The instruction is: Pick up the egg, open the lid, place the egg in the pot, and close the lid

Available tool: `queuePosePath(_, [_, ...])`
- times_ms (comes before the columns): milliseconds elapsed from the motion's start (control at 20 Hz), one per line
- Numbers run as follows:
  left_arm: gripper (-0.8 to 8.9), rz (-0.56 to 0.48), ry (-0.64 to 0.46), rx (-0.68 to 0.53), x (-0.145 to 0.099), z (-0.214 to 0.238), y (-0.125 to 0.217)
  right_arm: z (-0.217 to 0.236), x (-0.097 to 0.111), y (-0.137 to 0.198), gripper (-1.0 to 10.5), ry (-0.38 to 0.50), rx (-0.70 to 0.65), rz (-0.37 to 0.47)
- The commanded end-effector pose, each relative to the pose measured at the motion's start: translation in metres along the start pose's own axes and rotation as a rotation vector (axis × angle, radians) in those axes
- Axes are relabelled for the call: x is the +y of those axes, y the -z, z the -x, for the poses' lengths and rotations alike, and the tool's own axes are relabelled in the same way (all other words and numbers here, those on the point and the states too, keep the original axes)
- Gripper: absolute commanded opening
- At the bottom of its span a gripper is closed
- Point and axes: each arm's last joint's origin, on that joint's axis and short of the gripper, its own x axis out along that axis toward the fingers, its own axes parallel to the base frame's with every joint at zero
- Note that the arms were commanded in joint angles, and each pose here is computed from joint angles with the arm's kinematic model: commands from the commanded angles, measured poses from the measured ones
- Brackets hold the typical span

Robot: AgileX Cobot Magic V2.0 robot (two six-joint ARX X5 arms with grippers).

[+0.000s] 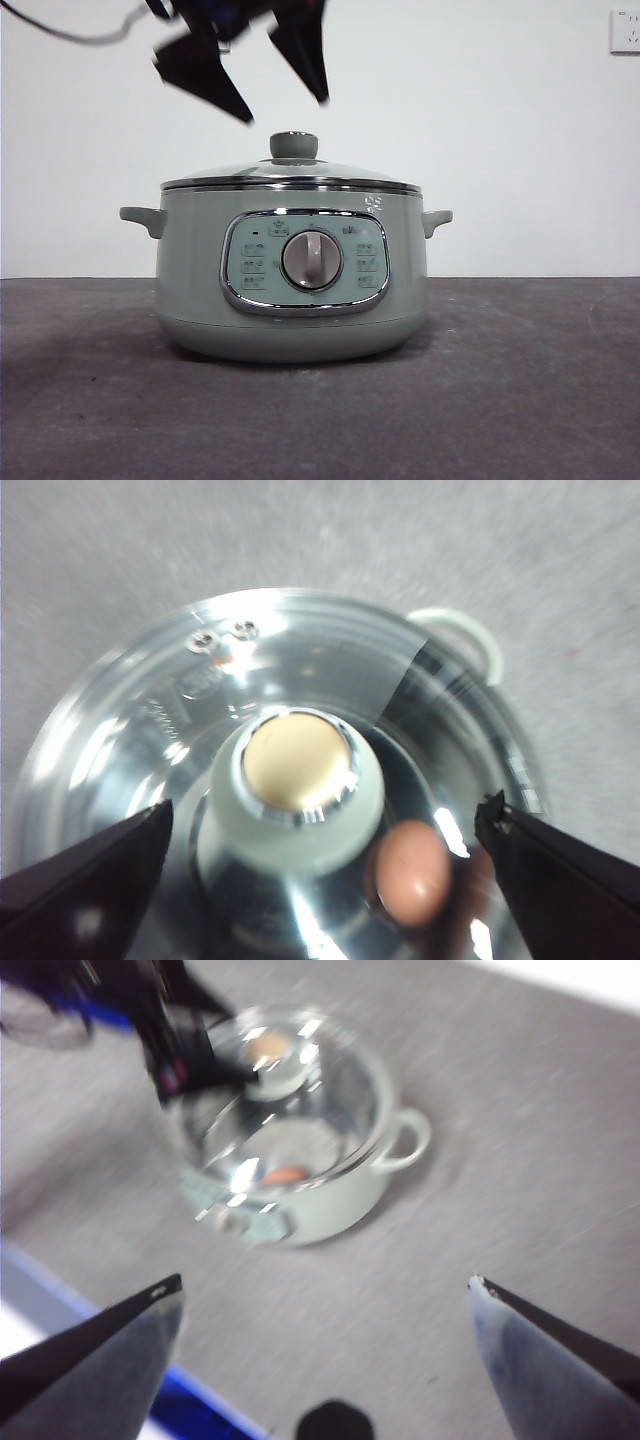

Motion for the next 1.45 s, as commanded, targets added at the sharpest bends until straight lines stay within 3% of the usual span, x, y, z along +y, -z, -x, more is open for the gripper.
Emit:
queuePosePath(50, [5.98,-0.007,0.015,-0.012,-0.003,0.027,0.001,-0.006,0.002,-0.001,4.7,-0.066,0.04,0.001])
queuePosePath(300, [5.98,-0.003,0.137,0.02,-0.009,0.105,0.02,-0.023,0.004,-0.002,4.7,-0.102,0.159,0.007])
queuePosePath(450, [5.9,-0.001,0.151,0.041,-0.011,0.14,0.034,-0.03,0.004,-0.003,4.7,-0.102,0.193,0.006])
queuePosePath(500, [5.48,0.0,0.151,0.051,-0.012,0.149,0.039,-0.032,0.004,-0.004,4.6,-0.109,0.197,0.005])
queuePosePath(550, [4.31,0.002,0.157,0.065,-0.012,0.157,0.044,-0.033,0.005,-0.004,4.0,-0.137,0.202,0.002])
queuePosePath(650, [0.57,0.005,0.182,0.082,-0.013,0.167,0.05,-0.035,0.007,-0.005,1.4,-0.22,0.207,0.008])
queuePosePath(700, [-0.05,0.006,0.194,0.085,-0.014,0.17,0.052,-0.036,0.008,-0.005,-0.1,-0.255,0.206,0.026])
queuePosePath(800, [-0.05,0.006,0.198,0.088,-0.014,0.172,0.054,-0.037,0.009,-0.006,-0.1,-0.286,0.207,0.038])
queuePosePath(1450, [-0.03,0.005,0.191,0.078,-0.014,0.172,0.052,-0.034,0.009,-0.006,0.0,-0.279,0.197,0.019])
